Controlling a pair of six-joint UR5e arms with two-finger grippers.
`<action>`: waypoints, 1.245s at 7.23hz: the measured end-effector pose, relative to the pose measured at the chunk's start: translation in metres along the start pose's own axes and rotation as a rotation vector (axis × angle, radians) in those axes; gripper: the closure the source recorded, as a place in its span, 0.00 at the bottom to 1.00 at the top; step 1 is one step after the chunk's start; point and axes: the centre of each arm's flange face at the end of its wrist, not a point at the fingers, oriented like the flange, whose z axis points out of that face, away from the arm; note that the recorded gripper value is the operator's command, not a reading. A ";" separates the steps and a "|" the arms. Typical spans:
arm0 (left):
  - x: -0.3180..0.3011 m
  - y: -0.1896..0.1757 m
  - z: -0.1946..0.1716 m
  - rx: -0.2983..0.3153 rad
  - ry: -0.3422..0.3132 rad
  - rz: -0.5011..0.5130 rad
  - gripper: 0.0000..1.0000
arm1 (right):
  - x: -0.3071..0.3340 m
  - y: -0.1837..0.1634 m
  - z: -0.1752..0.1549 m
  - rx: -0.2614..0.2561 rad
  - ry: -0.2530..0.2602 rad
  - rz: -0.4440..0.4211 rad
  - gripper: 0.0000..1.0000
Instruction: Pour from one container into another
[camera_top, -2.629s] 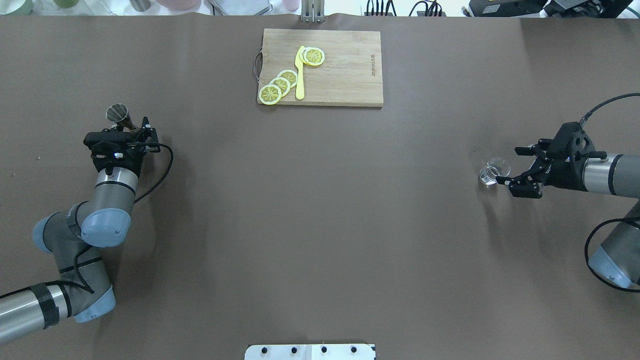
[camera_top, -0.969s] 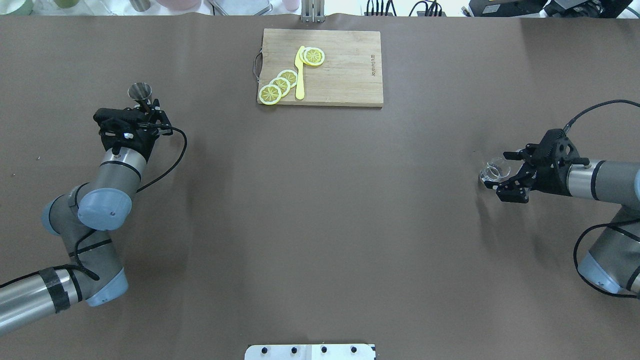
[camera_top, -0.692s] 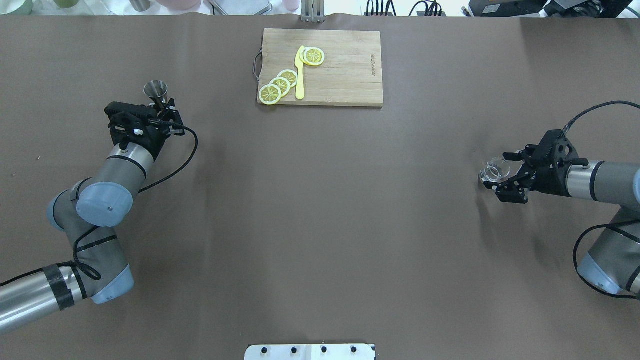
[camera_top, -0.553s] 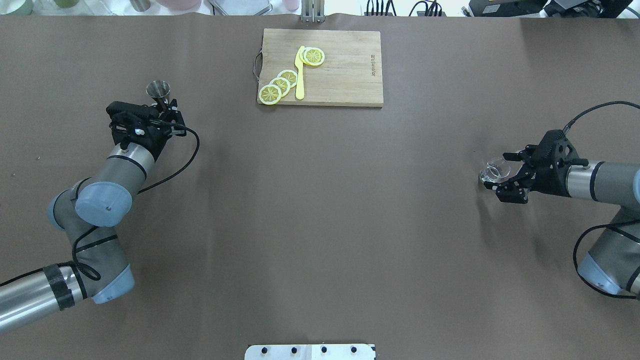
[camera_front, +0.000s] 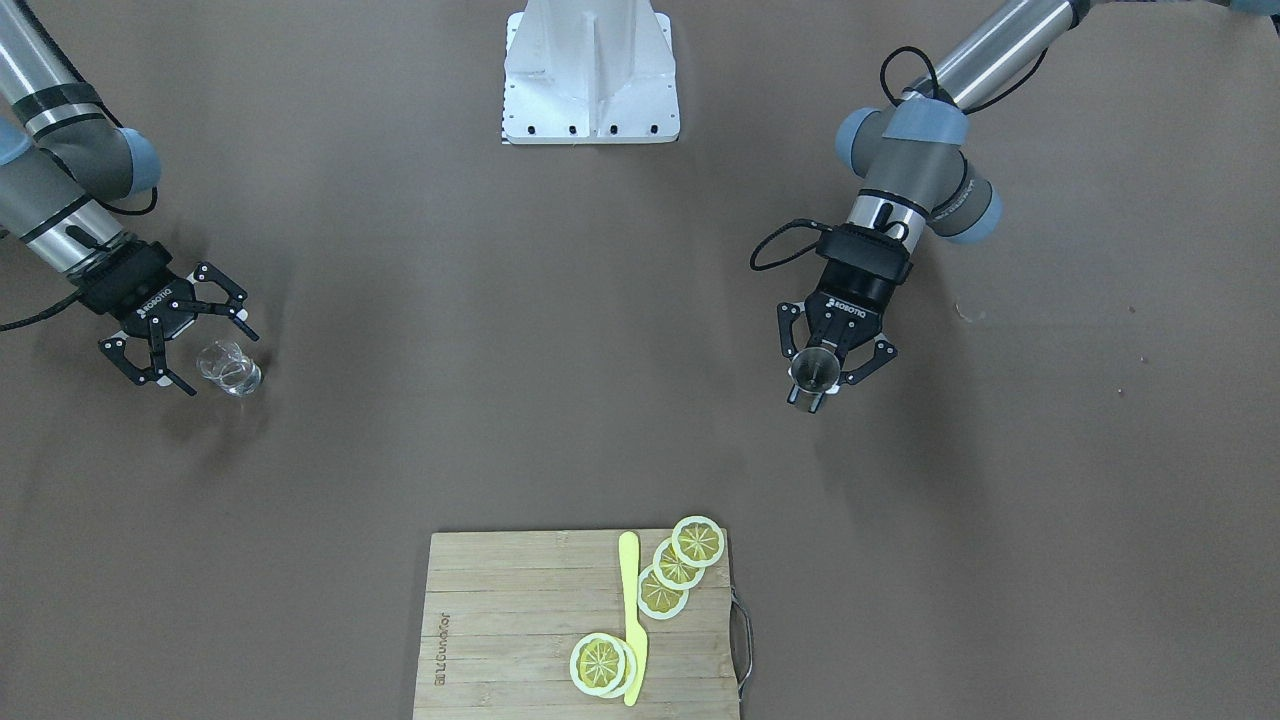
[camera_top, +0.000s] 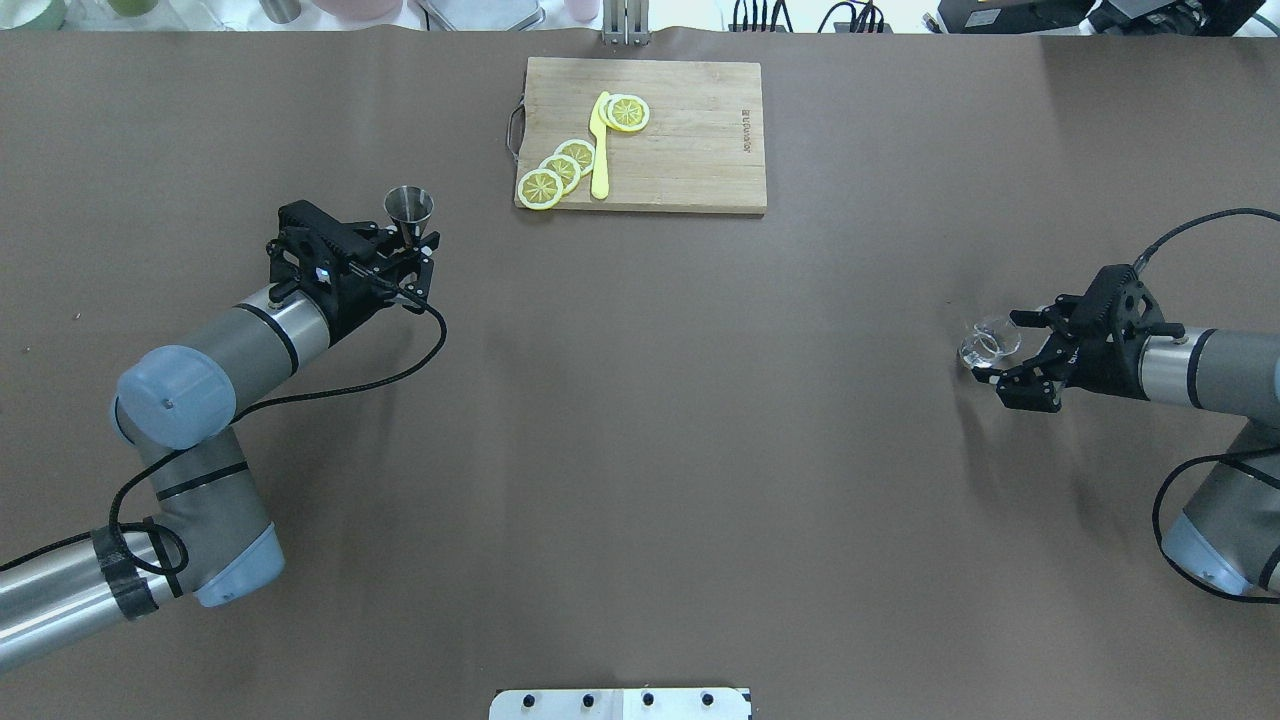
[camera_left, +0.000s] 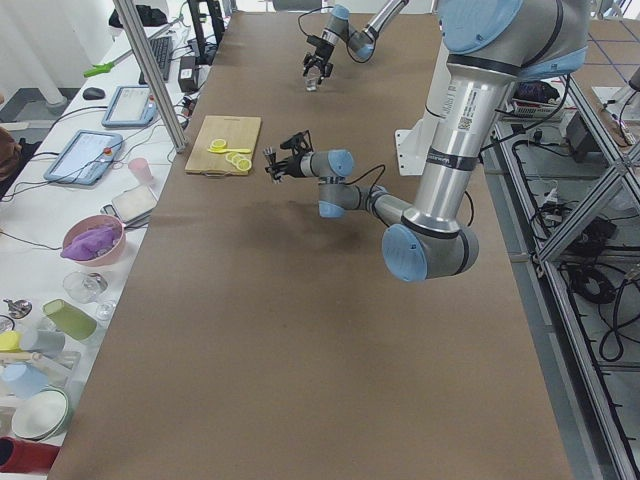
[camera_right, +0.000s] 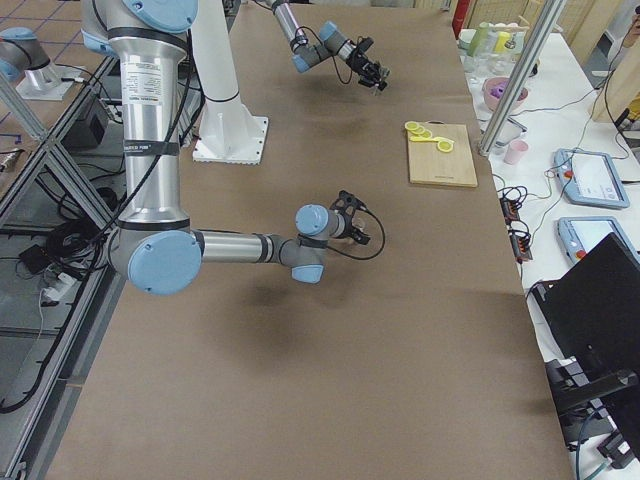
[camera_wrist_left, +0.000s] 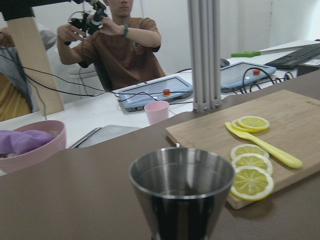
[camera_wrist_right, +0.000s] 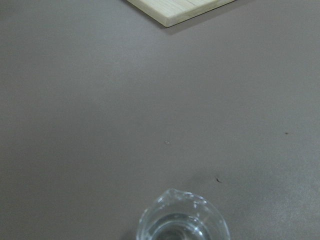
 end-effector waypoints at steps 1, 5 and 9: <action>0.009 -0.006 -0.005 0.006 0.040 0.038 1.00 | 0.000 0.001 0.000 0.001 0.001 0.000 0.10; 0.066 -0.014 -0.029 0.056 0.217 -0.074 1.00 | -0.001 0.003 0.002 0.003 0.015 0.000 0.10; 0.100 -0.025 -0.033 0.034 0.374 0.004 1.00 | -0.004 0.000 0.006 0.012 0.021 -0.003 0.10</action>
